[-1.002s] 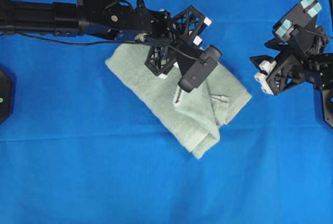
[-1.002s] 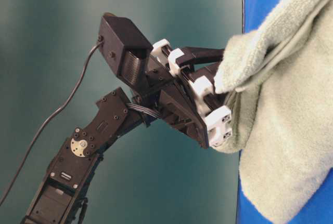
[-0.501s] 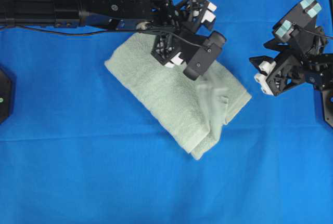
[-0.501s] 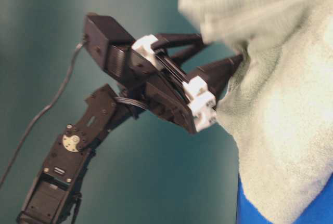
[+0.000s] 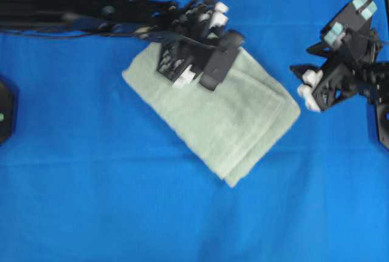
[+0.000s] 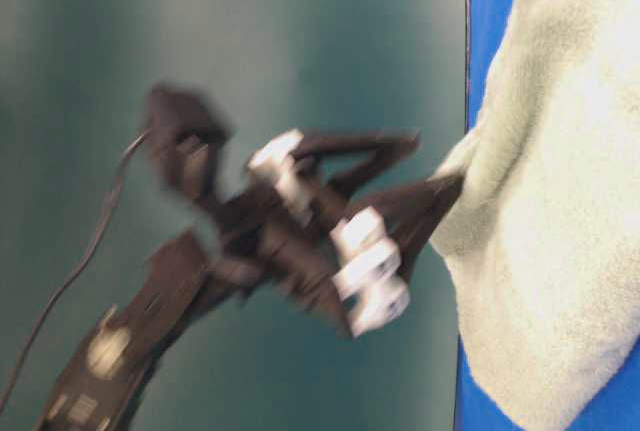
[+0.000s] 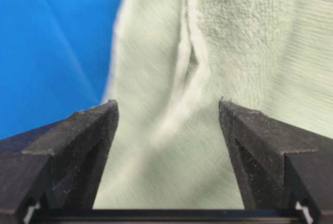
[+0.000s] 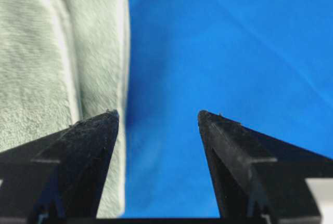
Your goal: Fold a bath towel.
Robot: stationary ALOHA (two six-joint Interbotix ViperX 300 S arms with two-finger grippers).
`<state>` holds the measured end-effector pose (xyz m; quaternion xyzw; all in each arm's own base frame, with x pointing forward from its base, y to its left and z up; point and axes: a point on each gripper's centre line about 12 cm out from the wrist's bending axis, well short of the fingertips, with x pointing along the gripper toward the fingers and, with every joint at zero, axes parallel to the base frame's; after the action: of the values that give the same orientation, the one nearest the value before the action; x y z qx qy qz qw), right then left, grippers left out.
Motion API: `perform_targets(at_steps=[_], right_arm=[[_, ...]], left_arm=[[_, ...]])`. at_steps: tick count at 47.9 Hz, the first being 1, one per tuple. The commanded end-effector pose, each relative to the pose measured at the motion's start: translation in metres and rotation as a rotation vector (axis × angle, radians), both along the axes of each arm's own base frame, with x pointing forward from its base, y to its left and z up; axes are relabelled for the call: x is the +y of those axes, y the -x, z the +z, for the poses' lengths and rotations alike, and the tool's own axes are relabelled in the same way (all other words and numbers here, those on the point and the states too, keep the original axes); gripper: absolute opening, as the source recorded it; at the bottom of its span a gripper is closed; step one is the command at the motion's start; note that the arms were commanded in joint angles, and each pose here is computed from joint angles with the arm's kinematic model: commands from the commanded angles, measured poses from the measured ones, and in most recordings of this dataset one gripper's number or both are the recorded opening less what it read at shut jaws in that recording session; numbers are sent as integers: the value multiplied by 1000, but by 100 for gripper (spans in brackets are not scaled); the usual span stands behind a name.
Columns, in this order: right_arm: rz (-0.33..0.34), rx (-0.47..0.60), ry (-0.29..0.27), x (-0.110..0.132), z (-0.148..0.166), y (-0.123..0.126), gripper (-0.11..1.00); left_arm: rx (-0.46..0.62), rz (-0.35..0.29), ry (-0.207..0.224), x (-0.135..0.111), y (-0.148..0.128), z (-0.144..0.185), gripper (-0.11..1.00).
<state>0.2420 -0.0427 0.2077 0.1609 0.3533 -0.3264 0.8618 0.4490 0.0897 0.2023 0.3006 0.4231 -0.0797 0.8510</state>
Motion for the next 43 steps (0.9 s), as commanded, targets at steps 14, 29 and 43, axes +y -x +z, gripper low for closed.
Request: perform_targets(at_steps=[14,29,43], right_arm=[[358,-267,67,26,41,-44,63],[494,-428,207,32,96,-30,62],[530,-607,347,30,139,33,62]], left_arm=[[-372,22,219,-90,67,88,74],[-632,31,375,-108,130,135,73],[-800,39,486,-107,196,159,73]])
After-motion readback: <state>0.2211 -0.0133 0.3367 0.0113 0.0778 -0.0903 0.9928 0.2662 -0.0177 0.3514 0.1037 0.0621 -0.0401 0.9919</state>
